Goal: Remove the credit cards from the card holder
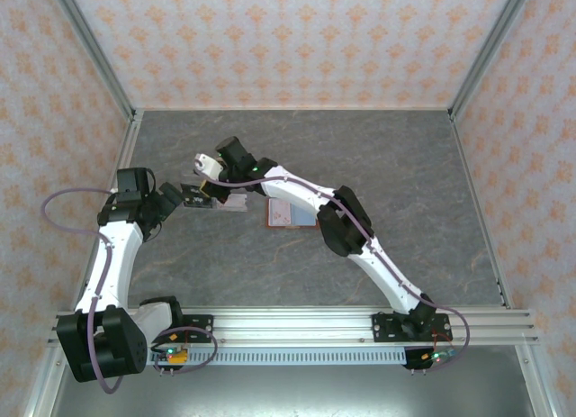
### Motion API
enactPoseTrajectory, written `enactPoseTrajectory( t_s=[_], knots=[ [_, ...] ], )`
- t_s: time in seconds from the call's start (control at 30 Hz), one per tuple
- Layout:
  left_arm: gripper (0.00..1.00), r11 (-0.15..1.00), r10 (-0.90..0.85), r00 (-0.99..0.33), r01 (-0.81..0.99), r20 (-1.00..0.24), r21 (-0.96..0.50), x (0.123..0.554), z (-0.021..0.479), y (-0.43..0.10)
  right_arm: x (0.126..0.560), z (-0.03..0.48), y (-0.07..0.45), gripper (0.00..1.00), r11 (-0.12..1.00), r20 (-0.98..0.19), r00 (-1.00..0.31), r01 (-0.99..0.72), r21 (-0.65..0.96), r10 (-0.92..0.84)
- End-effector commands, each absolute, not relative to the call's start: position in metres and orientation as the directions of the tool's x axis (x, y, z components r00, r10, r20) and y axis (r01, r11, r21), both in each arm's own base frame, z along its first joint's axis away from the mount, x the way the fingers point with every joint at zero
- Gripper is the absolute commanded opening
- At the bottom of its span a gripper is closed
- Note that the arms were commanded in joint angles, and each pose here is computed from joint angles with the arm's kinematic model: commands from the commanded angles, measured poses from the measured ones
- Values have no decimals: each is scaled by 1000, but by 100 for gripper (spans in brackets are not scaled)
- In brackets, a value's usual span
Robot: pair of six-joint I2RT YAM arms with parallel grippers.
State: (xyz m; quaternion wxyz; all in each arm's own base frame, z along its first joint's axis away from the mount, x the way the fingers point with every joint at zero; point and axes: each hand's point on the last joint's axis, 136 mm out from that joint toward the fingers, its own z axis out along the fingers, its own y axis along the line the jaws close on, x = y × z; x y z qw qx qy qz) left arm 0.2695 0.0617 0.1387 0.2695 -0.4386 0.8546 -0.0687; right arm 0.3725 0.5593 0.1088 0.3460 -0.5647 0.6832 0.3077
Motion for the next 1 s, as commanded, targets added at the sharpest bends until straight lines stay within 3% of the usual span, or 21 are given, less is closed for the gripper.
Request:
enactPoseTrajectory(
  t_s=[0.0, 0.13, 0.4, 0.67, 0.83, 0.97],
  knots=[
    [100, 607, -786, -476, -712, -394, -351, 267, 139, 62, 367, 108, 564, 0, 124, -822, -71, -992, 1, -565],
    [100, 609, -787, -482, -707, -385, -360, 270, 138, 60, 368, 104, 563, 1, 119, -816, -59, -993, -12, -575],
    [100, 614, -785, -489, -694, -380, -376, 272, 138, 57, 373, 114, 566, 26, 154, -829, -89, -988, 4, -553],
    [100, 620, -782, -499, -686, -373, -381, 274, 137, 55, 368, 158, 562, 27, 218, -849, -195, -971, 96, -492],
    [100, 624, -780, -507, -674, -367, -395, 274, 137, 52, 360, 183, 542, 34, 303, -838, -296, -939, 166, -458],
    [100, 633, -774, -524, -651, -355, -419, 275, 133, 45, 359, 189, 508, 42, 440, -814, -382, -880, 177, -437]
  ],
)
